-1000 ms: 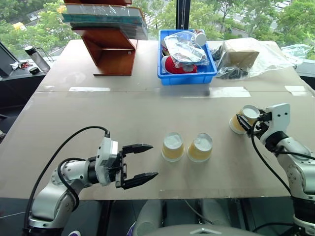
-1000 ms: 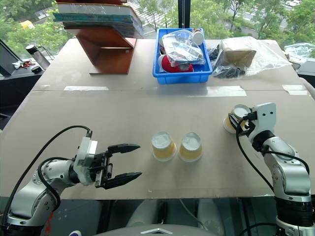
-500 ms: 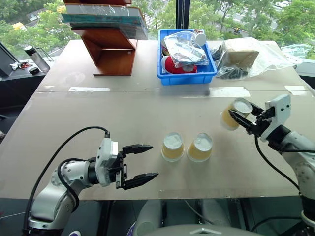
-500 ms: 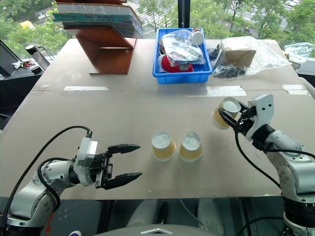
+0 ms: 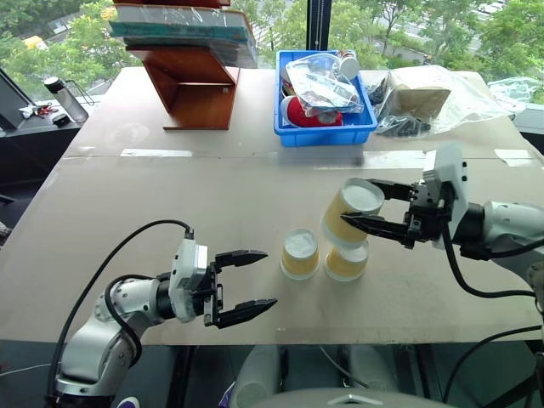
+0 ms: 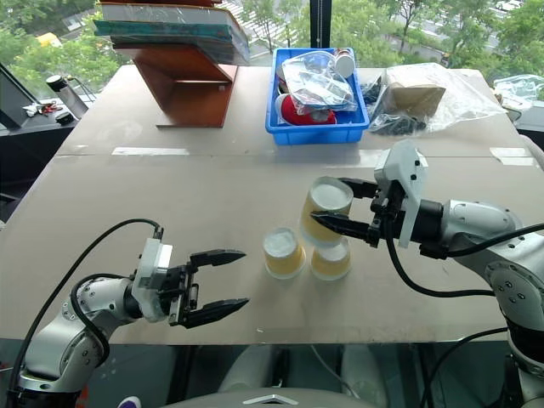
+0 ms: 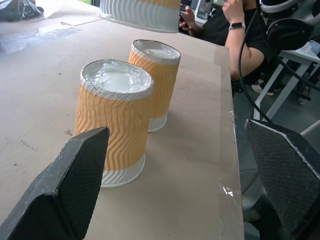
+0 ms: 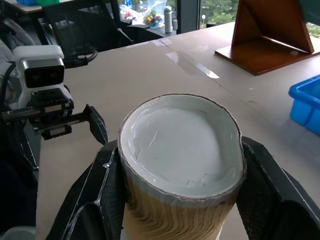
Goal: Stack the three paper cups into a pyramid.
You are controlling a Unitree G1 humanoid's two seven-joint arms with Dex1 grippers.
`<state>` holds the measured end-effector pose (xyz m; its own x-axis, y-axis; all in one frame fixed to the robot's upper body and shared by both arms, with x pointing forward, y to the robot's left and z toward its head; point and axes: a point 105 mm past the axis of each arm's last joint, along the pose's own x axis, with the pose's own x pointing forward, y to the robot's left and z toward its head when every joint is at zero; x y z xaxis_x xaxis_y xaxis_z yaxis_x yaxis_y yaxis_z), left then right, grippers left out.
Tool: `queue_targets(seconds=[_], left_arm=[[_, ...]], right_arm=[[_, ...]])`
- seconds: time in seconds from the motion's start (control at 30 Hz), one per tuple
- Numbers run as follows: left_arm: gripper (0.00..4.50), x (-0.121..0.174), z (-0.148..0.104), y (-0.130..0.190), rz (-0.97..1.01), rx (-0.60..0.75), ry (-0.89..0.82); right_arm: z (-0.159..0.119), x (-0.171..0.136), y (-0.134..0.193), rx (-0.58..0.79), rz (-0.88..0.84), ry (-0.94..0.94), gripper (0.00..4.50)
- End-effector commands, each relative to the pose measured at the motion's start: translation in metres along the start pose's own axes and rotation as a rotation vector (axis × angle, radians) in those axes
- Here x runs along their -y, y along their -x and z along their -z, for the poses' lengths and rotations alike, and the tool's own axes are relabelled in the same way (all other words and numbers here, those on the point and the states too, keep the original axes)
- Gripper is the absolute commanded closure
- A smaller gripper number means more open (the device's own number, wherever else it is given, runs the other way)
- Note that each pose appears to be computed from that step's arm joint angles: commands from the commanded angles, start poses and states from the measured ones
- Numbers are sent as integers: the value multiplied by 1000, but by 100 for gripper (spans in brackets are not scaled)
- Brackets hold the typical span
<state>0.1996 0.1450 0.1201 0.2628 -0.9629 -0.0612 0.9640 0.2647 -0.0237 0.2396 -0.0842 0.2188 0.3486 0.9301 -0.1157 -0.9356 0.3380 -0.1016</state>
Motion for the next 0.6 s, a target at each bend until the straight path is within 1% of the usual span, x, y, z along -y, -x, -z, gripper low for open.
queue_targets(seconds=[0.03,0.17,0.3,0.6], left_arm=[[0,3,-7,-2,-1,16,-38],[0,5,-9,-3,-3,22,-42],[0,8,-17,-1,11,50,-42],[0,17,-27,30,6,41,-25]], right_arm=[[-9,-8,-3,31,-52,59,215],[-7,-13,-8,44,-94,65,215],[-3,-16,-13,40,-114,78,215],[2,-13,-22,29,-123,111,215]])
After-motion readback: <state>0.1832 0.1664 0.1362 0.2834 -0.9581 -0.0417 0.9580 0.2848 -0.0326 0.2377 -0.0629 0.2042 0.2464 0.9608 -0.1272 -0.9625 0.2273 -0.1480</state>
